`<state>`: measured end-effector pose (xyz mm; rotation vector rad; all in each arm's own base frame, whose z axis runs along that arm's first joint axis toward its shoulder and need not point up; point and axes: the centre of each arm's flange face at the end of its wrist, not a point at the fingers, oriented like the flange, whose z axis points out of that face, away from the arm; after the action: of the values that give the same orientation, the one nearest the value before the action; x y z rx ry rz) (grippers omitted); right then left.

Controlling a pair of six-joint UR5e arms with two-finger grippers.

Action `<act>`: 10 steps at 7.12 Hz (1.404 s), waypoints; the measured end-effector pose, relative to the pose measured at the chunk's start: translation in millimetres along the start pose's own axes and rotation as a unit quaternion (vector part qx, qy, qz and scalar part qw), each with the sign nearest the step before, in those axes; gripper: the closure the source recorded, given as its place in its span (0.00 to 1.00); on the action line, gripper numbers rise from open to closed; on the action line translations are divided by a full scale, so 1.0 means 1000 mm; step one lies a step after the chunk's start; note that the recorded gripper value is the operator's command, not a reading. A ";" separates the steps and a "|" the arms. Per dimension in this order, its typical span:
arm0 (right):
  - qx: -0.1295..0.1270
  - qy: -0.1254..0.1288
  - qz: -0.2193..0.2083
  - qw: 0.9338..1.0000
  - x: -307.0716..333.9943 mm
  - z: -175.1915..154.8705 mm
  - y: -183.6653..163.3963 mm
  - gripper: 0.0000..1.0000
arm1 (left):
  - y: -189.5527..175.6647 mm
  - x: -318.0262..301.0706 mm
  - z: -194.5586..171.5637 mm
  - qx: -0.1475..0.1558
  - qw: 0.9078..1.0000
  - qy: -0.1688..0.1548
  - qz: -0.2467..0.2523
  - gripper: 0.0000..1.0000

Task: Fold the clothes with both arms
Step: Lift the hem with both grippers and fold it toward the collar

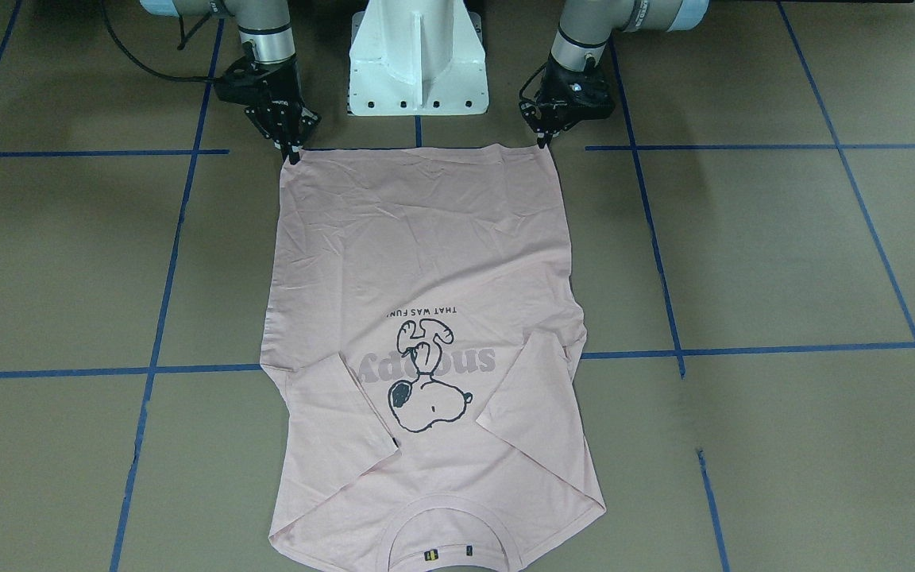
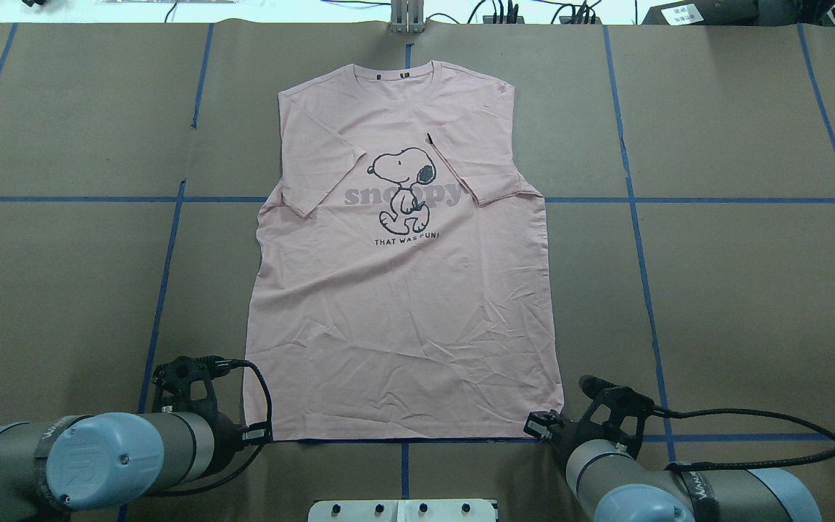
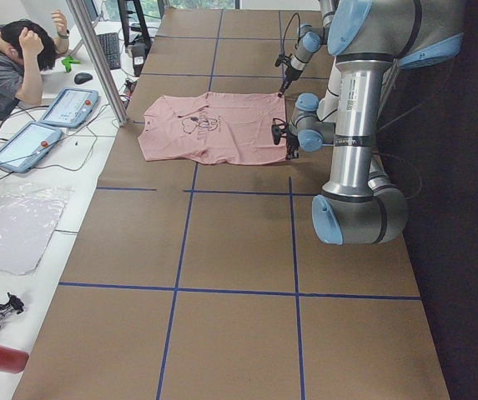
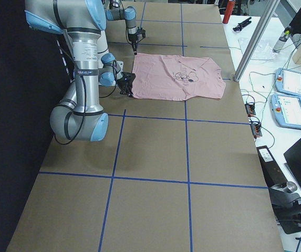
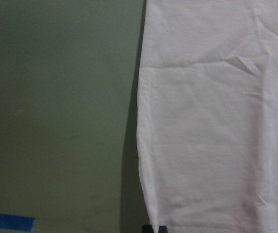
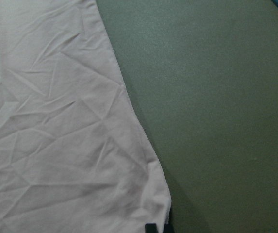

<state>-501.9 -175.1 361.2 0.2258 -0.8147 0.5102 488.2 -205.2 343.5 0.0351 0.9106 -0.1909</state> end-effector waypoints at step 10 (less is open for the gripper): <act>-0.076 -0.003 -0.038 0.996 -0.074 -0.232 -0.134 1.00 | -0.058 0.076 -0.263 -0.042 0.995 0.065 0.061 1.00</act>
<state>-327.8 -226.9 150.2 0.1168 -0.8428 0.3739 317.5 -244.3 124.7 0.0246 1.0417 -0.0365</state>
